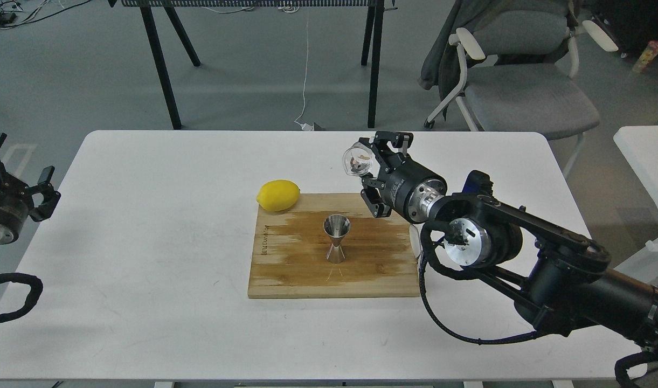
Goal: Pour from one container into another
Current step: 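Lift the glass cup with the right gripper over the jigger, then tilt the glass cup with the right gripper to pour into the jigger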
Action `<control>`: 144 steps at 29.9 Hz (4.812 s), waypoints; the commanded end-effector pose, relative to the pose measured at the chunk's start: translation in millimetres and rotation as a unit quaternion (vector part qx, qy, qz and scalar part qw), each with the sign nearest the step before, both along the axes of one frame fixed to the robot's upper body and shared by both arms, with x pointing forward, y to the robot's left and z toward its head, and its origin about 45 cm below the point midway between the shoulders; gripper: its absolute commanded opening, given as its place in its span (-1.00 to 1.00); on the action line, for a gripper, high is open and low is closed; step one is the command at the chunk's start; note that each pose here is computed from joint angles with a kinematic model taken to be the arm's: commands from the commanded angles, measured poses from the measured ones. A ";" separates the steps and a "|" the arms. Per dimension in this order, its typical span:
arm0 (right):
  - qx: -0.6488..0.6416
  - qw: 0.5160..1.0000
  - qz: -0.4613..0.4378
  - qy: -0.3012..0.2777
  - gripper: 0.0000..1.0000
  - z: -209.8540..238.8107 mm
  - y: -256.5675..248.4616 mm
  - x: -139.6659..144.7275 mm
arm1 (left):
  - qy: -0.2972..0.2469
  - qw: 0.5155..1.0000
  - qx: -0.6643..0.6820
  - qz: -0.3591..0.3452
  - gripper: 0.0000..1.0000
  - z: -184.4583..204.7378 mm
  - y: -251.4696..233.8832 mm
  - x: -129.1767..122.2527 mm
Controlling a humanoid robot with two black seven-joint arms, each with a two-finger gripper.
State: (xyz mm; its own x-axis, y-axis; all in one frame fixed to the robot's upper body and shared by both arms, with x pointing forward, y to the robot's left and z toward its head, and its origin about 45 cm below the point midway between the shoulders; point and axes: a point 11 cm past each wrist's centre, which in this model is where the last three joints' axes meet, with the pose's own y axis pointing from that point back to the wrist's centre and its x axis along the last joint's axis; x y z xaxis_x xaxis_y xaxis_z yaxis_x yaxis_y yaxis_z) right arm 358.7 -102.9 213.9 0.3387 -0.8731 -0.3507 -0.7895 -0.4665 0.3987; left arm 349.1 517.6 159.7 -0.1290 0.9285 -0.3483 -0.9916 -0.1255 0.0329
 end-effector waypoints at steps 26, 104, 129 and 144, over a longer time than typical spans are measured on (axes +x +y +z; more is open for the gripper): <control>-0.138 0.984 0.087 -0.068 -0.09 -24.5 9.1 -12.9 | 0.005 1.000 -0.005 -0.008 0.89 -6.9 -9.6 2.0; -0.273 0.929 0.186 -0.164 -0.06 -35.1 14.0 -18.2 | 0.004 1.000 -0.009 -0.007 0.89 -7.9 -10.3 1.7; -0.301 0.906 0.212 -0.208 -0.05 -29.3 17.7 -17.6 | 0.005 1.000 -0.010 -0.007 0.89 -8.6 -11.1 1.8; -0.310 0.895 0.225 -0.227 -0.05 -29.1 18.5 -19.4 | 0.005 1.000 -0.010 -0.007 0.89 -8.6 -11.1 1.8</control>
